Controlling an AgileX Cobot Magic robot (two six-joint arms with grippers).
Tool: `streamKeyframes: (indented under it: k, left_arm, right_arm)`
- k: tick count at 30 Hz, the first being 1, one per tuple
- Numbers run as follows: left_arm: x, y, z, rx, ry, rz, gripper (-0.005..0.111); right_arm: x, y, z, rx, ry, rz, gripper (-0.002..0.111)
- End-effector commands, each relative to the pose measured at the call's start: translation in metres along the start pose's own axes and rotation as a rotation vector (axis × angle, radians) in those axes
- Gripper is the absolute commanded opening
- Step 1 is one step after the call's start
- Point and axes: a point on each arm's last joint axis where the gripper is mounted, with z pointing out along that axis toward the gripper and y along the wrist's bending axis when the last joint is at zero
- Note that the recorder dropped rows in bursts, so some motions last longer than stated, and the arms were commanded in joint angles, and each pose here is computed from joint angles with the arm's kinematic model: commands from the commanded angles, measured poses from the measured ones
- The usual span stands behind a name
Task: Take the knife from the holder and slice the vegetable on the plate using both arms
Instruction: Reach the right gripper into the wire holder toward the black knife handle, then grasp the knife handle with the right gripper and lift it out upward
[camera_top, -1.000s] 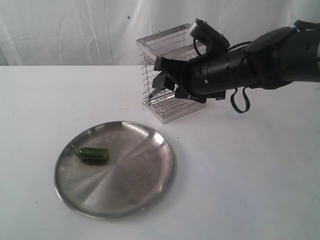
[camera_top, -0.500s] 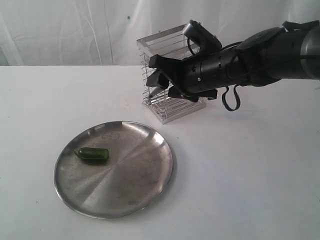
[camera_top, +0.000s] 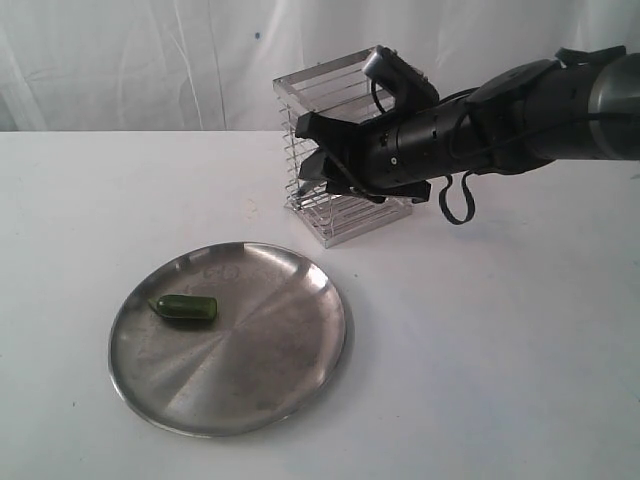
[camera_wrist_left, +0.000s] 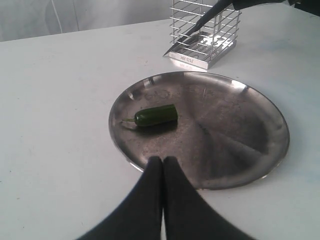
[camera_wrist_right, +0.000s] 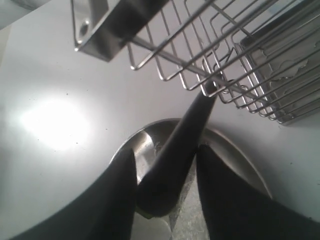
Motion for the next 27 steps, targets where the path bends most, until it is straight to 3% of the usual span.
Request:
streamKeyframes:
  k: [1,9,21,27]
  left_arm:
    - [0.001,0.000,0.000,0.006,0.000,-0.003,0.000]
    - [0.001,0.000,0.000,0.006,0.000,-0.003,0.000]
    - [0.001,0.000,0.000,0.006,0.000,-0.003,0.000]
    - [0.001,0.000,0.000,0.006,0.000,-0.003,0.000]
  right_arm:
    - [-0.002,0.000,0.000,0.005,-0.016,0.002,0.031]
    - [-0.011,0.007,-0.001,-0.011,-0.041,-0.026,0.025]
    - [-0.014,0.013,-0.003,-0.039,-0.029,-0.068,0.006]
    - [-0.010,0.016,-0.003,-0.072,0.010,-0.232,0.005]
